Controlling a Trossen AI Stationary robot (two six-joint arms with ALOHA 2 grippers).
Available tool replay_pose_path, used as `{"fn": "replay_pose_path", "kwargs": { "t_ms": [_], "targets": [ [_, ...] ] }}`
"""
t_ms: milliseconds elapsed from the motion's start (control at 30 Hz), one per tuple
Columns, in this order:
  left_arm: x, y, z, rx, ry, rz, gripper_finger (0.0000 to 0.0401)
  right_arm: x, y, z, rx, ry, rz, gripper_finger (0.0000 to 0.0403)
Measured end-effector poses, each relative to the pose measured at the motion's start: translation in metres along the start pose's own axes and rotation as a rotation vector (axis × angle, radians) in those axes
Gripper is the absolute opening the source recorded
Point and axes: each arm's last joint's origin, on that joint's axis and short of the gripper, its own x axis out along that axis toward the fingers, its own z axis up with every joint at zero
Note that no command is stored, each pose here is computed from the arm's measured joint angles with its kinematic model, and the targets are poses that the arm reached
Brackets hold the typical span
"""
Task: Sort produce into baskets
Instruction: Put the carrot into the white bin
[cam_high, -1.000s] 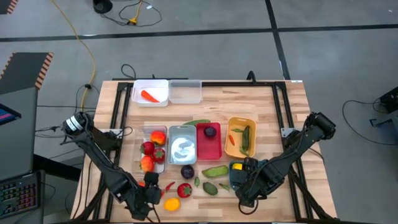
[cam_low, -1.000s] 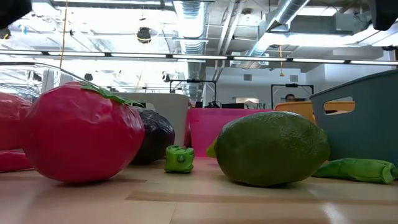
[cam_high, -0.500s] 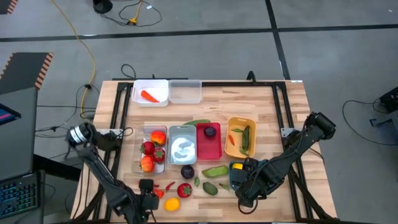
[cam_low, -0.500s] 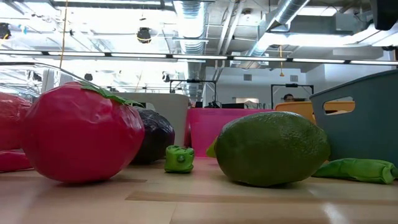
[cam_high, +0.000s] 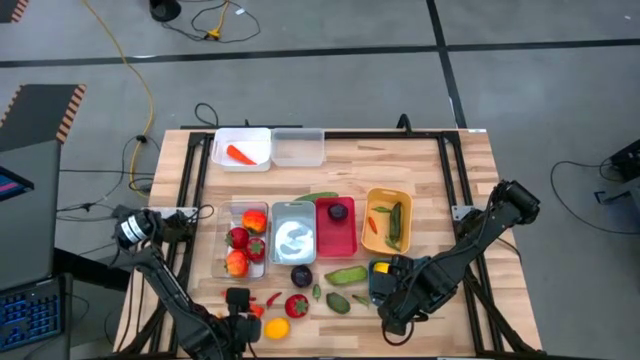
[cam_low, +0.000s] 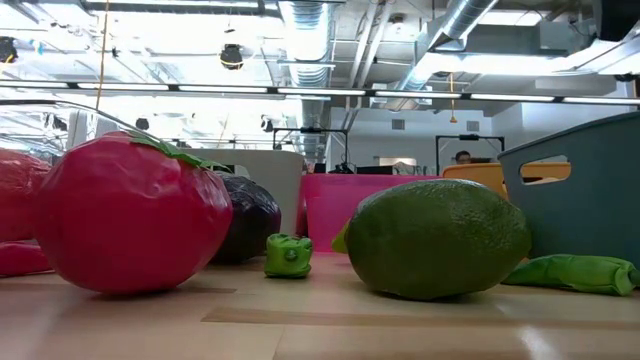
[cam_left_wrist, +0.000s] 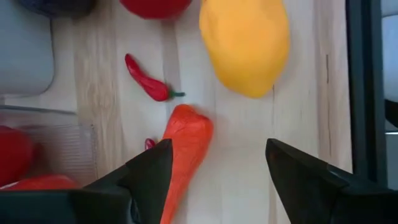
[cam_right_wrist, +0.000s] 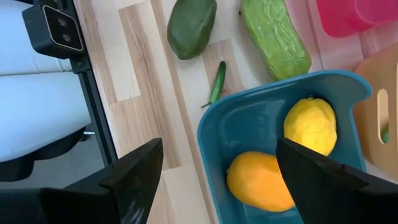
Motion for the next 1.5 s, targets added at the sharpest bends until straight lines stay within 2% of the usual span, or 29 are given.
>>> {"fn": "replay_pose_path", "kwargs": {
  "t_ms": [400,667,967,1100,1333,1500],
  "targets": [
    [0.018,0.01,-0.012,-0.001,0.022,0.073,0.0243,0.0,0.0,0.0,-0.003,-0.001,0.002,0.034],
    [0.035,0.012,-0.019,-0.01,0.016,0.048,0.0243,0.0,0.0,0.0,-0.003,-0.002,0.002,0.034],
    [0.045,0.018,-0.027,0.004,0.028,0.092,0.024,0.0,0.0,0.0,-0.003,-0.003,0.002,0.034],
    [0.045,0.018,-0.027,0.005,0.029,0.09,0.0219,0.0,0.0,0.0,-0.003,-0.003,0.002,0.034],
    [0.044,0.017,-0.027,0.0,0.035,0.078,0.016,0.0,0.0,0.0,-0.003,-0.003,0.002,0.034],
    [0.036,0.011,-0.019,0.007,0.048,0.013,0.0141,0.0,0.0,0.0,-0.003,-0.003,0.002,0.034]
  ]
}}
